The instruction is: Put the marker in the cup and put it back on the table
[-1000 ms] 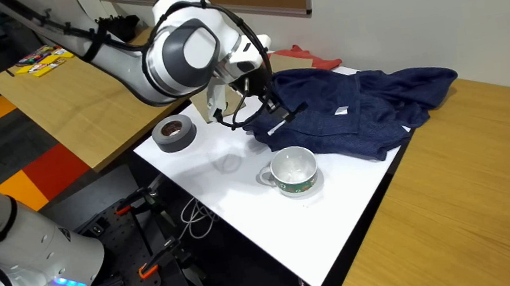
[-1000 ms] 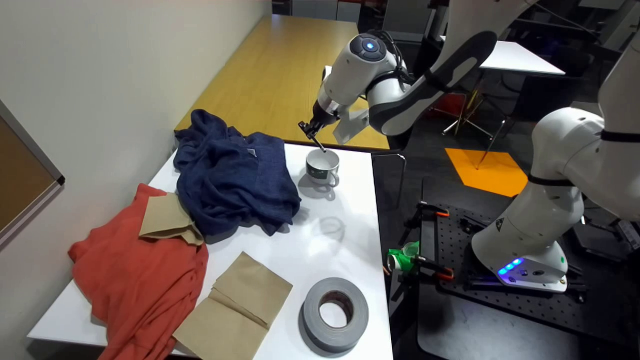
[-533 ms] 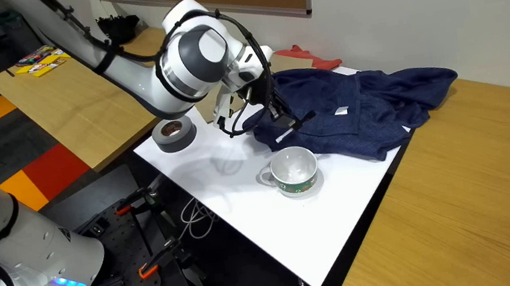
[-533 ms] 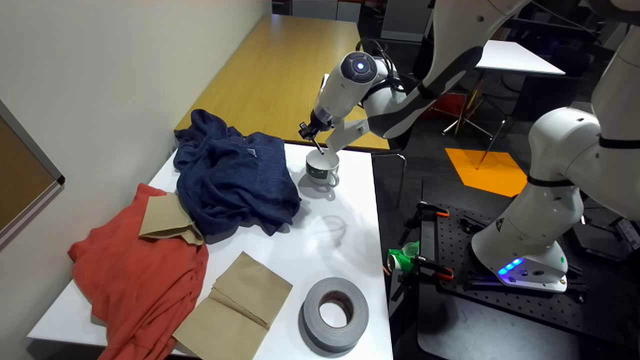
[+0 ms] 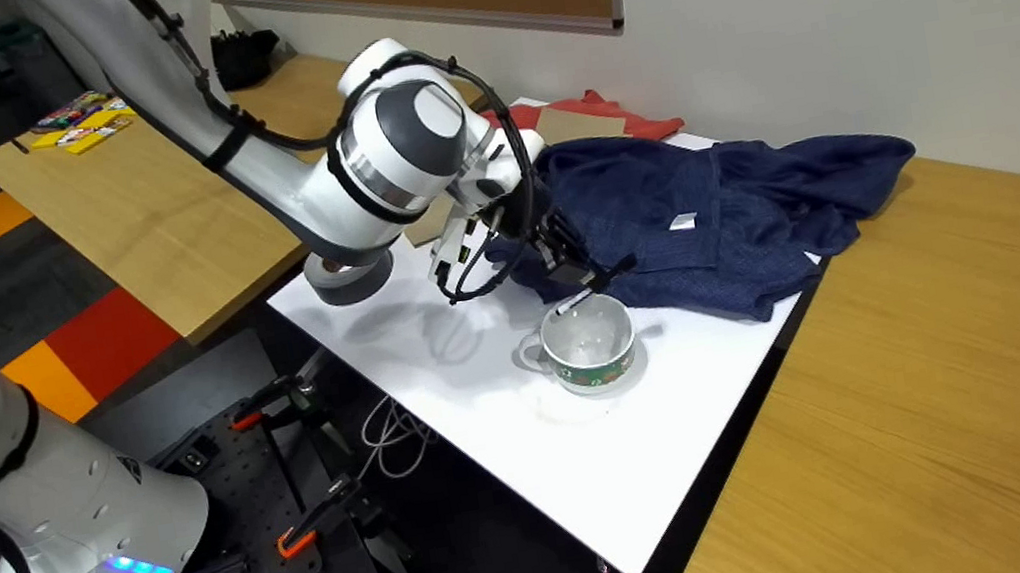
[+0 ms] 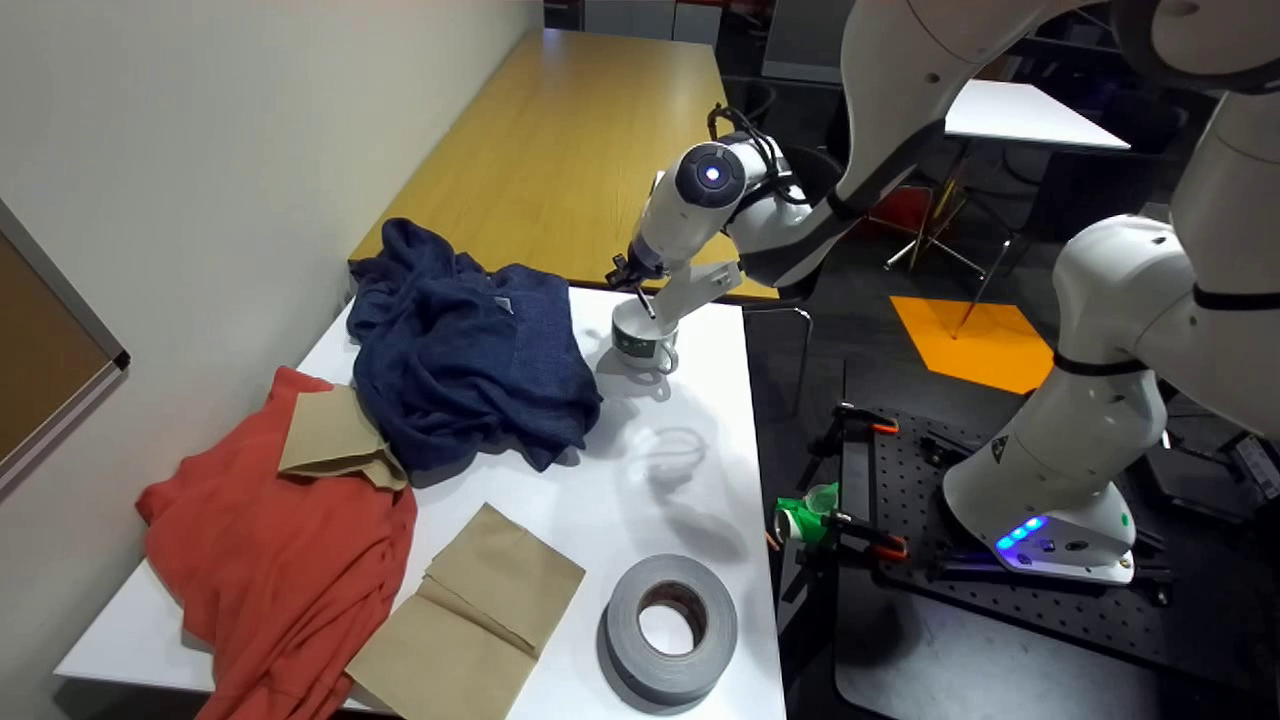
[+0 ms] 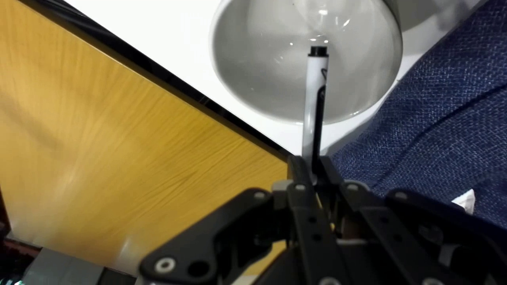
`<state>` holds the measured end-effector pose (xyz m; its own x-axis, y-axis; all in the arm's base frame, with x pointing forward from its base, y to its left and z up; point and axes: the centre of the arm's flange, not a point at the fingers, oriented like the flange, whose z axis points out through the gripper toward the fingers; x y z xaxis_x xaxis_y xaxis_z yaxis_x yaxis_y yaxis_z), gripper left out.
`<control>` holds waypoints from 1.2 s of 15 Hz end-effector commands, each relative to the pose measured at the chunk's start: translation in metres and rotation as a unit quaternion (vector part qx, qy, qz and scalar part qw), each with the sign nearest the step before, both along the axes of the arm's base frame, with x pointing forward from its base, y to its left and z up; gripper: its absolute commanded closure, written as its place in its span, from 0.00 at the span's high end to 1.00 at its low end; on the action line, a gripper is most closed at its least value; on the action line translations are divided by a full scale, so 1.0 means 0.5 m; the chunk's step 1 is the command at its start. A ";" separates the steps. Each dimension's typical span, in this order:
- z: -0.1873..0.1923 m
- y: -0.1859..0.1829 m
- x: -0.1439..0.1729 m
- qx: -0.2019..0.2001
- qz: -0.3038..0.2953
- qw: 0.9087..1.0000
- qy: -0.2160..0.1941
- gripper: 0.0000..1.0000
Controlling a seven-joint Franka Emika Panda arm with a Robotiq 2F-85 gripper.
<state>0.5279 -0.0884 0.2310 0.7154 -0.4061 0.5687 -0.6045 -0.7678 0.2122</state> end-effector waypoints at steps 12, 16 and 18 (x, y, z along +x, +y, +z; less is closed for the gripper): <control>-0.030 0.007 0.001 -0.047 -0.024 0.997 -0.055 0.36; -0.026 0.011 -0.007 -0.045 -0.018 0.998 -0.048 0.60; -0.021 0.011 -0.010 -0.043 -0.016 0.998 -0.048 0.75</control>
